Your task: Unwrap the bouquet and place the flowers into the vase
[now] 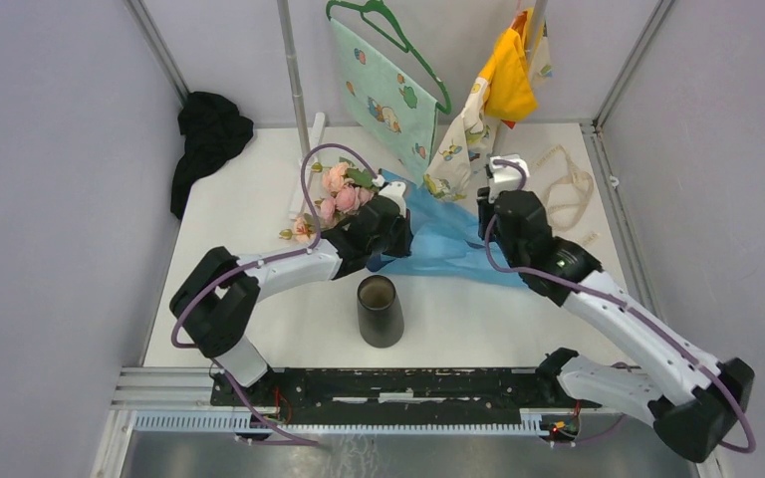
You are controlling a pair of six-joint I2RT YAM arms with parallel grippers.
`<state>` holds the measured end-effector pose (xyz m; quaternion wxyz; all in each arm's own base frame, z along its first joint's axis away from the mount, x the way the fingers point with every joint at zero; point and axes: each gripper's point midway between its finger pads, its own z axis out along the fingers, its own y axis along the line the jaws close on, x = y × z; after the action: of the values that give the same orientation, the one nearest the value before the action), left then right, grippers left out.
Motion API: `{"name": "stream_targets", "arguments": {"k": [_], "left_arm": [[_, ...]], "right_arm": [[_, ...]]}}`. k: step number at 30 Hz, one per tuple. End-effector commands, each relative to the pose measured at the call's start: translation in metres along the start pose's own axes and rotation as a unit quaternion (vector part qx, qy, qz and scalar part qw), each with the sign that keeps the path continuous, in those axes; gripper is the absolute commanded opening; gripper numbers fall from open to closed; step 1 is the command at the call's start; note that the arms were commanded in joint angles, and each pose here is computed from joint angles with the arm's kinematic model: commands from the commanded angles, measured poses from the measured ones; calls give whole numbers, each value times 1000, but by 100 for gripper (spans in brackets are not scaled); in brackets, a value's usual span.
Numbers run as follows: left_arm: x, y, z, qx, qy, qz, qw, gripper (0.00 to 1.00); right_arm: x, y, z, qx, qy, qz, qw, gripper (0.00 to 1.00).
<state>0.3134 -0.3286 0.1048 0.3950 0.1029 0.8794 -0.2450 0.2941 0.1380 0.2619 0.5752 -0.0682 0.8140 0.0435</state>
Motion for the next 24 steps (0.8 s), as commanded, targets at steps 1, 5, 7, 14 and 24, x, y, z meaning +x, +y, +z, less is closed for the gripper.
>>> {"name": "stream_targets", "arguments": {"k": [1,5,7,14,24], "left_arm": [[-25,-54,-23,125,-23,22,992,2],[-22,-65,-43,170,-21,48,984,2],[-21,-68,-49,185,-20,58,981,2],[-32,-59,-50,152,-37,62,986,2],[-78,-32,-58,35,-90,48,994,2]], "right_arm": [[4,-15,24,56,14,-41,997,34],[17,-10,48,38,36,-45,998,32],[29,1,57,6,55,-53,997,28],[105,60,46,-173,132,-29,976,15],[222,59,-2,-222,228,18,948,13]]}}
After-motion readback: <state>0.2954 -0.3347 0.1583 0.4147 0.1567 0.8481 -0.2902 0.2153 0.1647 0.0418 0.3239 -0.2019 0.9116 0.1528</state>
